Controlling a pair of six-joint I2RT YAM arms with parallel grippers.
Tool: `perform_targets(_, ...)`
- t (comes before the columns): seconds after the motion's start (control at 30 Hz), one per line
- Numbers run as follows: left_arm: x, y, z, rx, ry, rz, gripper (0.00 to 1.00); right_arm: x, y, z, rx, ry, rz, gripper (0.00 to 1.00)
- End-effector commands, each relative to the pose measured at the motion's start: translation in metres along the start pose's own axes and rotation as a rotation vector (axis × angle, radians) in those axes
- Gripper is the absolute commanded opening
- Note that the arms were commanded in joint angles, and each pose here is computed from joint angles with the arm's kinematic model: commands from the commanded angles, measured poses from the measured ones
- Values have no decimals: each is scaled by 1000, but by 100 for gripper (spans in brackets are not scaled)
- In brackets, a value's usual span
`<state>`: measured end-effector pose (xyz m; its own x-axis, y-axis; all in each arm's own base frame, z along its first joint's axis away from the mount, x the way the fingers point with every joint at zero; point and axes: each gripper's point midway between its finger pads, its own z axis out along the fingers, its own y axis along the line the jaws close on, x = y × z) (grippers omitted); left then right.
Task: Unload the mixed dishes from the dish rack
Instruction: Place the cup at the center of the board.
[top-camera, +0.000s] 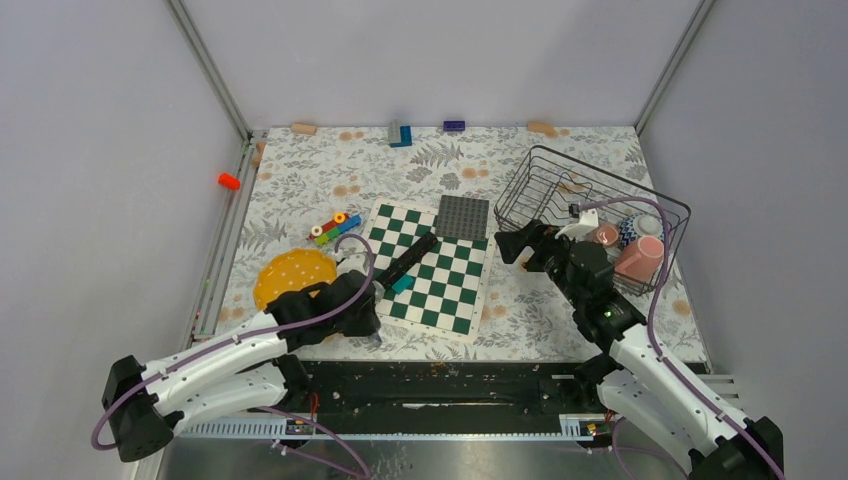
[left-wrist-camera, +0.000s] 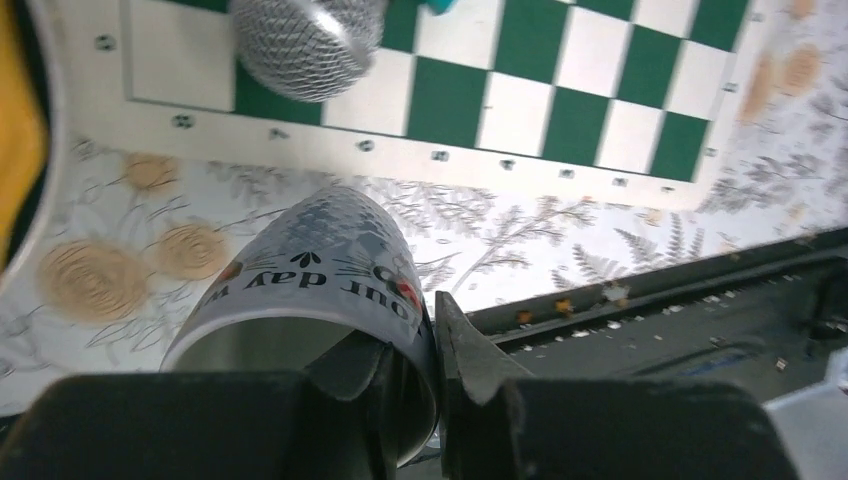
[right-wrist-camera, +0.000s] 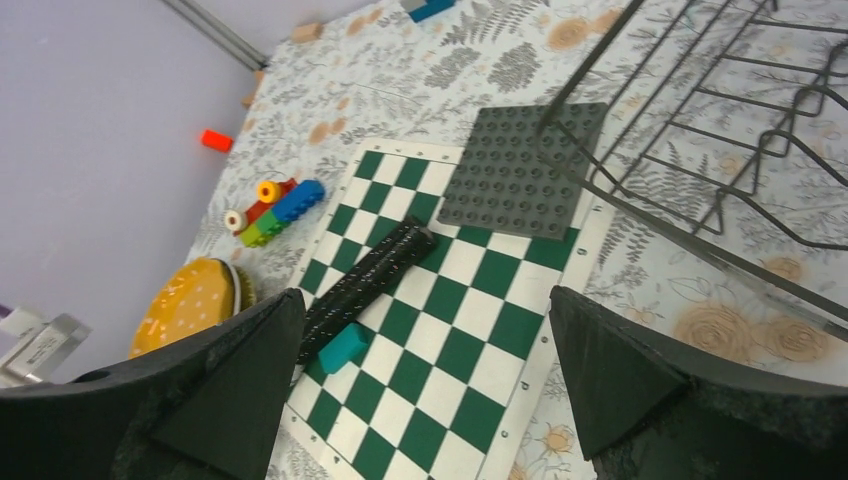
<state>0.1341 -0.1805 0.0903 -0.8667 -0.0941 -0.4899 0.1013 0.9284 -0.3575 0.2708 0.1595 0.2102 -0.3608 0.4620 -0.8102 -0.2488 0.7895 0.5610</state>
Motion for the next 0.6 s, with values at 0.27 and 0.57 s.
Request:
perform_targets(0.27,-19,29,5,-254,-61,-17,4,-16,-14,4,115,-33,-52,100)
perform_targets(0.57,-15,28,13,-274,-33,4,26,-18,-22,-2,165,-35,-51,100)
